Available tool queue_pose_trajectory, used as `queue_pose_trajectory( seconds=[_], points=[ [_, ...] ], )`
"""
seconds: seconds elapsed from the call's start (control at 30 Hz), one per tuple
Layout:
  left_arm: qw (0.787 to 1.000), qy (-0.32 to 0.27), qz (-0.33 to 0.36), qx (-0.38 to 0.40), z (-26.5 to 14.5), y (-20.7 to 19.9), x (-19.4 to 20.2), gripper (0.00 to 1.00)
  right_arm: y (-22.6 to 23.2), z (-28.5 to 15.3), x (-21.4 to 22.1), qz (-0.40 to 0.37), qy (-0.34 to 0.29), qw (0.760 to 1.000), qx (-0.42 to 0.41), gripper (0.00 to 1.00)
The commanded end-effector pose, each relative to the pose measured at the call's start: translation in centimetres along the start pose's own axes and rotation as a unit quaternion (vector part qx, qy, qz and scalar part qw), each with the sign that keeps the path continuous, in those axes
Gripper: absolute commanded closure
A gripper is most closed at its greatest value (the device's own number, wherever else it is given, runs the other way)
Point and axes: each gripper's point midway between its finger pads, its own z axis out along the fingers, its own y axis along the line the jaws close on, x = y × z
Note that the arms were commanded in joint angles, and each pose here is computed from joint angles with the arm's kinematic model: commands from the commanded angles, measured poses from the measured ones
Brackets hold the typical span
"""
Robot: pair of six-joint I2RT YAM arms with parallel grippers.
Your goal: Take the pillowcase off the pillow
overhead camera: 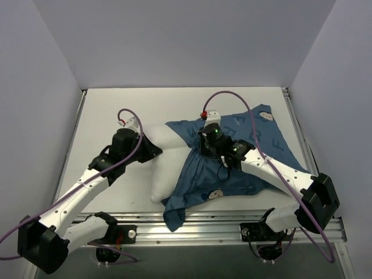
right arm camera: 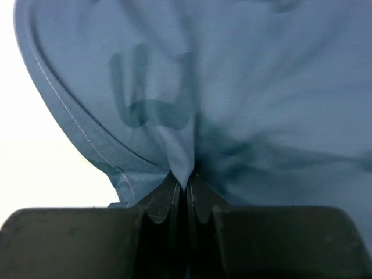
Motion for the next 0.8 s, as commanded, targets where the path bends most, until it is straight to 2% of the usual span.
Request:
queue_pose_trajectory(
  seconds=[0.0,0.17,0.27,0.3,0.37,0.4,0.47,0.5,0.53,0.6,0.7,0.73,0.77],
  points=[
    [0.989,-0.139,-0.019,-0.054,-5.6,1.9,-8.2,0.98,-8.4,1.1,0.1,0.019,0.023,0.990,0.141,1.00],
    [0.979,-0.164,-0.032,-0.119,-9.2,6.2,-9.8,0.98,-17.8,0.2,-3.2,0.130,-0.011,0.964,0.233,1.00],
    [0.973,-0.167,-0.049,-0.154,-10.3,8.6,-9.9,0.98,-20.1,0.4,-4.7,0.162,-0.027,0.956,0.245,1.00],
    [0.971,-0.162,-0.055,-0.165,-10.0,9.4,-9.7,0.98,-19.9,0.7,-6.1,0.166,-0.038,0.958,0.229,1.00],
    [0.981,-0.138,-0.055,-0.125,-8.8,8.2,-9.2,0.98,-18.1,2.3,-6.9,0.152,-0.033,0.971,0.182,1.00],
    [0.984,-0.116,-0.063,-0.116,-7.6,8.4,-8.5,0.98,-15.2,3.2,-7.9,0.142,-0.037,0.982,0.123,1.00],
    [0.989,-0.110,-0.075,-0.067,-6.1,6.8,-8.9,0.98,-12.3,4.6,-8.7,0.115,-0.038,0.989,0.080,1.00],
    [0.992,-0.089,-0.081,-0.046,-5.0,6.2,-8.5,0.98,-9.9,5.0,-9.1,0.099,-0.042,0.993,0.053,1.00],
    [0.992,-0.095,-0.077,-0.017,-4.2,4.7,-9.0,0.98,-8.9,5.7,-9.4,0.093,-0.043,0.994,0.045,1.00],
    [0.994,-0.087,-0.068,-0.013,-2.4,4.0,-9.2,0.98,-6.9,6.6,-10.4,0.094,-0.062,0.994,0.019,0.95],
    [0.996,-0.083,-0.037,0.001,-0.9,1.6,-9.9,0.49,-5.0,8.5,-10.7,0.105,-0.071,0.992,-0.028,0.90],
    [0.996,-0.091,-0.022,-0.005,-1.2,1.1,-10.6,0.20,-4.9,9.4,-10.3,0.102,-0.064,0.992,-0.029,0.88],
    [0.996,-0.087,-0.012,-0.010,-1.1,0.8,-10.4,0.09,-4.8,9.6,-11.1,0.099,-0.071,0.992,-0.029,0.86]
  ],
)
